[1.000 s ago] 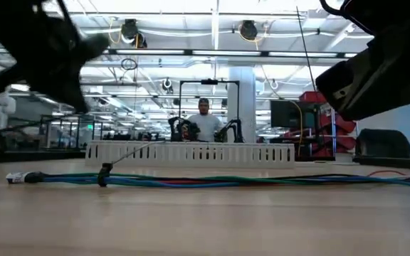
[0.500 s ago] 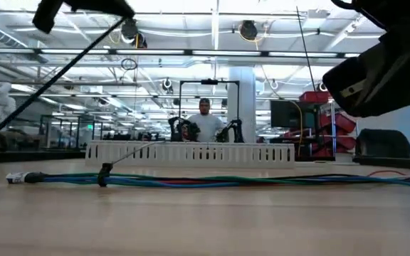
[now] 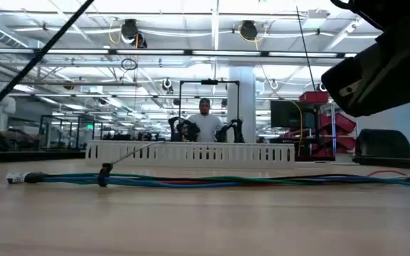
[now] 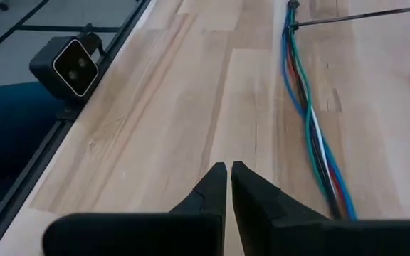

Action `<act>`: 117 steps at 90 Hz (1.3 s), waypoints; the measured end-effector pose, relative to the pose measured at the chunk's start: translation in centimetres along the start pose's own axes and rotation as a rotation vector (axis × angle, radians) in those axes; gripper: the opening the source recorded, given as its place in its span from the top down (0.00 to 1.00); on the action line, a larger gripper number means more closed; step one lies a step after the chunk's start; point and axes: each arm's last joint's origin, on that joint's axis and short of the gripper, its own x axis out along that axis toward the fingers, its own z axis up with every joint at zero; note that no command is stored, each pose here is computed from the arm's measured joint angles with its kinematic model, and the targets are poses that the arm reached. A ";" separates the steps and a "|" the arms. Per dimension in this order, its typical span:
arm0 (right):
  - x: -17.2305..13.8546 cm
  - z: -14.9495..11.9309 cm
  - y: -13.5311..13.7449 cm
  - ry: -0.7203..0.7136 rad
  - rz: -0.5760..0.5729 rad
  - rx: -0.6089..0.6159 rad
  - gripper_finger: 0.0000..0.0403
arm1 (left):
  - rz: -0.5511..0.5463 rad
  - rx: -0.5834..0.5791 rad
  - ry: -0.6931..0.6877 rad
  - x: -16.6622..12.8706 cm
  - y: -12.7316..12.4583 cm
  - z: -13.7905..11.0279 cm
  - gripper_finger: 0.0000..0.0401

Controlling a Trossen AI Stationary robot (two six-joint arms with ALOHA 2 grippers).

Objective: Ziptie cables
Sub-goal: Assemble the cable wires with the second cable zip tie

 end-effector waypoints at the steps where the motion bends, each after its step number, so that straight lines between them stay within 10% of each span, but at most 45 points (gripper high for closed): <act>1: 0.0 0.0 0.0 0.000 0.000 0.000 0.97 | -0.003 0.000 -0.003 0.0 -0.1 0.1 1.00; 42: 0.0 0.0 0.0 -0.004 0.004 -0.005 0.97 | -0.051 0.029 -0.040 0.3 -1.3 1.4 1.00; 65: 0.0 0.1 0.0 -0.008 0.005 -0.008 0.97 | 0.081 0.114 -0.089 7.0 -1.6 -4.9 1.00; 81: 0.0 0.0 0.2 -0.005 0.012 -0.015 0.97 | -0.026 0.082 -0.150 12.3 -1.0 -8.1 1.00; 117: -0.2 -0.5 0.6 0.027 0.014 -0.039 0.97 | -0.133 0.039 -0.341 15.4 0.4 -5.9 1.00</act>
